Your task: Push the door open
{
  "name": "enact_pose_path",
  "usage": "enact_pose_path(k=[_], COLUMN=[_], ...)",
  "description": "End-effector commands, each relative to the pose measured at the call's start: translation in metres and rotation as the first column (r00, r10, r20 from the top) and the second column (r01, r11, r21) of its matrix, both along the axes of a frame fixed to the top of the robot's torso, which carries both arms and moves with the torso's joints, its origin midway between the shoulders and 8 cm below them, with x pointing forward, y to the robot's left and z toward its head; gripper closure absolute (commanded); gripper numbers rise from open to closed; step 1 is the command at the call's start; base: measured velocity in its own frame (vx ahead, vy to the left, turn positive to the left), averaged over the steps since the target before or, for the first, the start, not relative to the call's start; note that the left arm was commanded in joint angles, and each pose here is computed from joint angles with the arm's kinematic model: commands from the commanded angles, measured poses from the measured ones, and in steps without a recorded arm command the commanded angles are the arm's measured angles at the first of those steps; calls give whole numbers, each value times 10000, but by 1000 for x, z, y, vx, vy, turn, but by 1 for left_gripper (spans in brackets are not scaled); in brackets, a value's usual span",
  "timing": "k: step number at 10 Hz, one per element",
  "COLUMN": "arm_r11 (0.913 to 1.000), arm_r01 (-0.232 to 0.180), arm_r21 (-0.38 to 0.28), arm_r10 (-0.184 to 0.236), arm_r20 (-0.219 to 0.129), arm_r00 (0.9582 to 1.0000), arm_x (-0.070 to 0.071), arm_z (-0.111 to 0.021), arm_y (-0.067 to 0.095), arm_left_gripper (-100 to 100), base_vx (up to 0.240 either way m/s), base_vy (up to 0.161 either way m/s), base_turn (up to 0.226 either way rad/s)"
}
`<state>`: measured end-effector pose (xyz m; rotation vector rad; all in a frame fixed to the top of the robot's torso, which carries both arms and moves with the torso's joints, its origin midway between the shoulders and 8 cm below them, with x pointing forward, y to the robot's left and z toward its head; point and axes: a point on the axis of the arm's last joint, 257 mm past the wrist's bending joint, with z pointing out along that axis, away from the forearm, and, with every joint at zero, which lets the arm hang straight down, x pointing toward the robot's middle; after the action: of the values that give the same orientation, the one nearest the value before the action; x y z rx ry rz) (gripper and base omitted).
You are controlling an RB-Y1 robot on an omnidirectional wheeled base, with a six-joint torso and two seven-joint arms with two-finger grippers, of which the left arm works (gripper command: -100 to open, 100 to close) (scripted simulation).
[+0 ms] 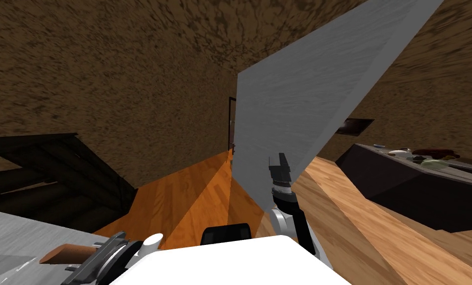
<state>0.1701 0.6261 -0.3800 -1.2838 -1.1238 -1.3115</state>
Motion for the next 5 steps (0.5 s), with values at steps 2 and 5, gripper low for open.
enact_pose_path(k=[2, 5], arm_r11=[9938, 9850], arm_r01=[-1097, -1720], arm_r21=[157, 101], arm_r10=[1097, 1719], arm_r20=[36, 58], arm_r00=[9940, 9851], arm_x=[-54, -84], arm_z=[3, 2], arm_y=[17, 21], arm_left_gripper=[100, 100], base_vx=[144, 103], base_vy=[167, 139], base_turn=[-70, -53])
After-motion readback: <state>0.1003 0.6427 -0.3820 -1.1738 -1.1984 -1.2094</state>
